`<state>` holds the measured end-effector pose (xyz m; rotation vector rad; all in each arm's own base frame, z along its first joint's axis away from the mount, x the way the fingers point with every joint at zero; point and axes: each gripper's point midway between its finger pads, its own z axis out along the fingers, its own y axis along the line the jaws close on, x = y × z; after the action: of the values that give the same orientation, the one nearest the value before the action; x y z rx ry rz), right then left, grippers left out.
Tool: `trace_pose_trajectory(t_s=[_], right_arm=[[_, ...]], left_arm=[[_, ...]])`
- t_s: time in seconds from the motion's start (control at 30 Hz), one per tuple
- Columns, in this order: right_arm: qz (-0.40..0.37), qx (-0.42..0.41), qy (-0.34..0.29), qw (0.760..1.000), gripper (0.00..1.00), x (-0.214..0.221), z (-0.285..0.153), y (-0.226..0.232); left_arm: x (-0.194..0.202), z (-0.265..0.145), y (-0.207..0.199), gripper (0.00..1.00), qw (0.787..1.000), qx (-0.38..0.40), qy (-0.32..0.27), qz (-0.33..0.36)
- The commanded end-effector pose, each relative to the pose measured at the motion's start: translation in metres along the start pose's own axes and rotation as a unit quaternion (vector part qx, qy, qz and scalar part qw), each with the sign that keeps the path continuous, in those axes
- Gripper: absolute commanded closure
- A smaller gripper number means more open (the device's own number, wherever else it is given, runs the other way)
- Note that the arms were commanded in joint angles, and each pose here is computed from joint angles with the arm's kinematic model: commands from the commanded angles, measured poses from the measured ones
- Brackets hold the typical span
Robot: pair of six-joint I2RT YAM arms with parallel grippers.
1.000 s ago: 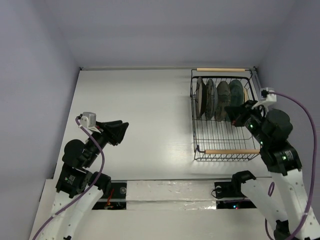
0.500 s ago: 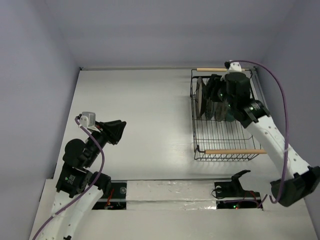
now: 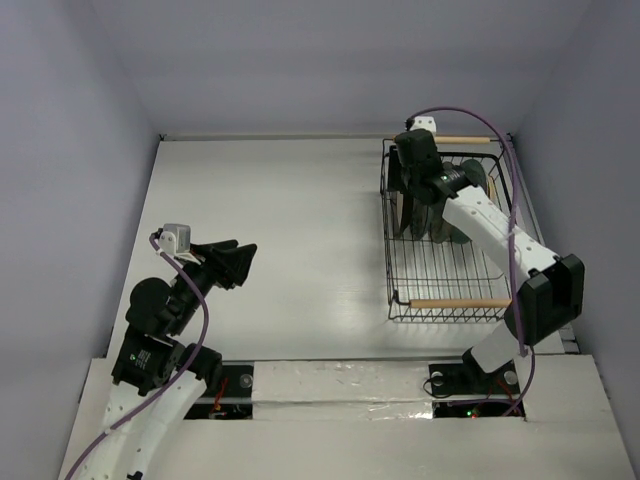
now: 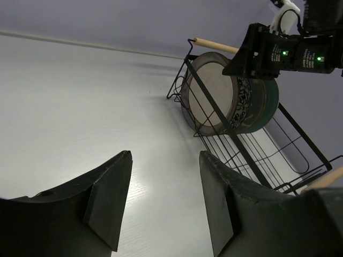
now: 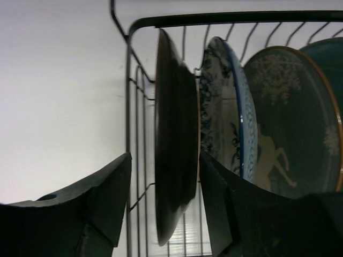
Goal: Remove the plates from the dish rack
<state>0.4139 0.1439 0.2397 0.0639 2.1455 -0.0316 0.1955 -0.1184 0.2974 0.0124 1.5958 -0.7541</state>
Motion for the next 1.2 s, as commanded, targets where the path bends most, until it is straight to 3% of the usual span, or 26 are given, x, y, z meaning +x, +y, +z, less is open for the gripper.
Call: trace_pose_trajectory(t_s=[0.0,0.27,0.6,0.9,1.17], right_arm=[[-0.017,0.066,-0.022,0.997,0.42,-0.019,0.001,-0.014],[-0.077,0.164,0.000,0.983,0.59,-0.005,0.019,-0.021],[-0.142,0.237,-0.020,0.961,0.99,-0.024,0.004,-0.007],[-0.146,0.273,-0.072,0.948,1.00,-0.071,-0.041,-0.011],[-0.069,0.242,-0.156,0.955,1.00,-0.129,-0.136,-0.033]], left_arm=[[-0.007,0.002,-0.002,0.50,1.000,0.004,-0.014,0.001],[-0.010,0.001,-0.001,0.50,1.000,0.003,-0.019,0.002],[-0.012,0.000,-0.002,0.49,1.000,0.007,-0.025,0.005],[-0.013,-0.001,-0.002,0.48,1.000,0.008,-0.027,0.005],[-0.013,-0.001,-0.001,0.48,1.000,0.005,-0.027,0.005]])
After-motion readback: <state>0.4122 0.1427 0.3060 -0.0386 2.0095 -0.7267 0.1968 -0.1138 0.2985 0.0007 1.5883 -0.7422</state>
